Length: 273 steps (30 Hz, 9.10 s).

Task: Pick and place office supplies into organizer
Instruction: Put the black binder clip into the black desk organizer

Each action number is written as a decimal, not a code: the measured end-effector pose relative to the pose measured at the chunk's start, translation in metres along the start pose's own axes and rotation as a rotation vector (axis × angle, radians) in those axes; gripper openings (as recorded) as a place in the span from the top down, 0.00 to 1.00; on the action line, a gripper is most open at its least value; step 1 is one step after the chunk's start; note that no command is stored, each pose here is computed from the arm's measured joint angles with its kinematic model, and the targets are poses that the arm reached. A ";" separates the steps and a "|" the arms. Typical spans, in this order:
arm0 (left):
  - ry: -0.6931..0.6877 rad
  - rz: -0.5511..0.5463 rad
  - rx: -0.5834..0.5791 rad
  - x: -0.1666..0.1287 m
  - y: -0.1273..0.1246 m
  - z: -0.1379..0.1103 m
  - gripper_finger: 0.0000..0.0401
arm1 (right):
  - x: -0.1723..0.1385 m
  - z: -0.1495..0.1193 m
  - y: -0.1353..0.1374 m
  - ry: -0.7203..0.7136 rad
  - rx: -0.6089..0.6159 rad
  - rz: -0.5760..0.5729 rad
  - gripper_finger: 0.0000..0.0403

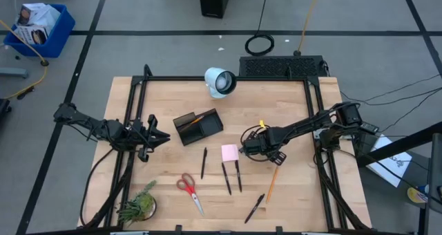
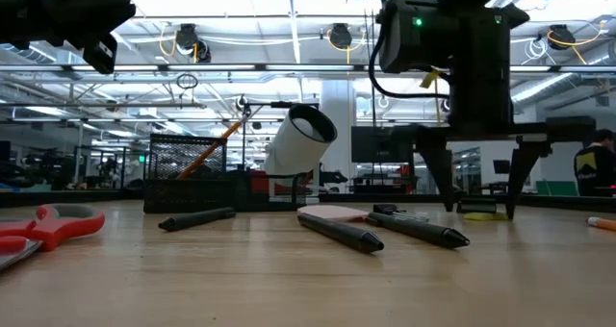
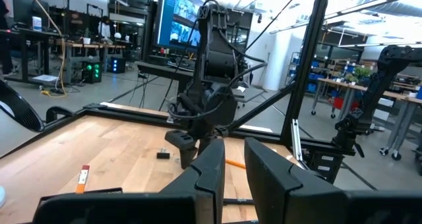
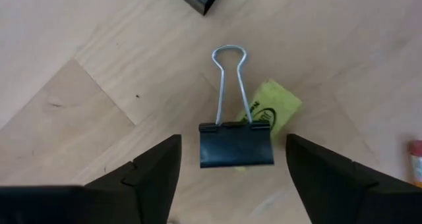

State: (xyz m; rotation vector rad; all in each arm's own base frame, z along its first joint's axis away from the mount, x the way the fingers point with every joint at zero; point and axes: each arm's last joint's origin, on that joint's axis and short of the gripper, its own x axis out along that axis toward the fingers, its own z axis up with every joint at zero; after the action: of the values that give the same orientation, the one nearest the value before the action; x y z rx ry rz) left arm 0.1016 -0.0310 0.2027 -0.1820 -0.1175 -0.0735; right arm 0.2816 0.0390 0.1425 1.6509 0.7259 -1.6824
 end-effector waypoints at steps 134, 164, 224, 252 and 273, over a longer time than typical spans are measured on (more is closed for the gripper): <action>-0.001 0.000 0.000 0.000 0.000 0.000 0.84 | -0.072 -0.095 0.138 -0.123 -0.966 0.430 0.60; -0.001 0.000 0.000 0.000 0.000 0.000 0.84 | -0.042 -0.138 0.170 -0.125 -1.029 0.653 0.60; 0.000 0.000 0.000 0.000 0.000 0.000 0.84 | -0.014 -0.134 0.139 -0.249 -0.769 0.376 0.21; 0.000 0.000 0.000 0.000 0.000 0.000 0.84 | -0.060 -0.103 0.055 -0.395 0.342 0.220 0.26; 0.000 0.000 0.000 0.000 0.000 0.000 0.84 | -0.040 0.064 -0.001 0.131 0.550 0.193 0.46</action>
State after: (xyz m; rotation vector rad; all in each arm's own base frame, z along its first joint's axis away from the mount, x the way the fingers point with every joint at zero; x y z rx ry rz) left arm 0.1016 -0.0310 0.2026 -0.1820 -0.1173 -0.0730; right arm 0.2401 -0.0068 0.1856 2.1417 0.1470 -1.7378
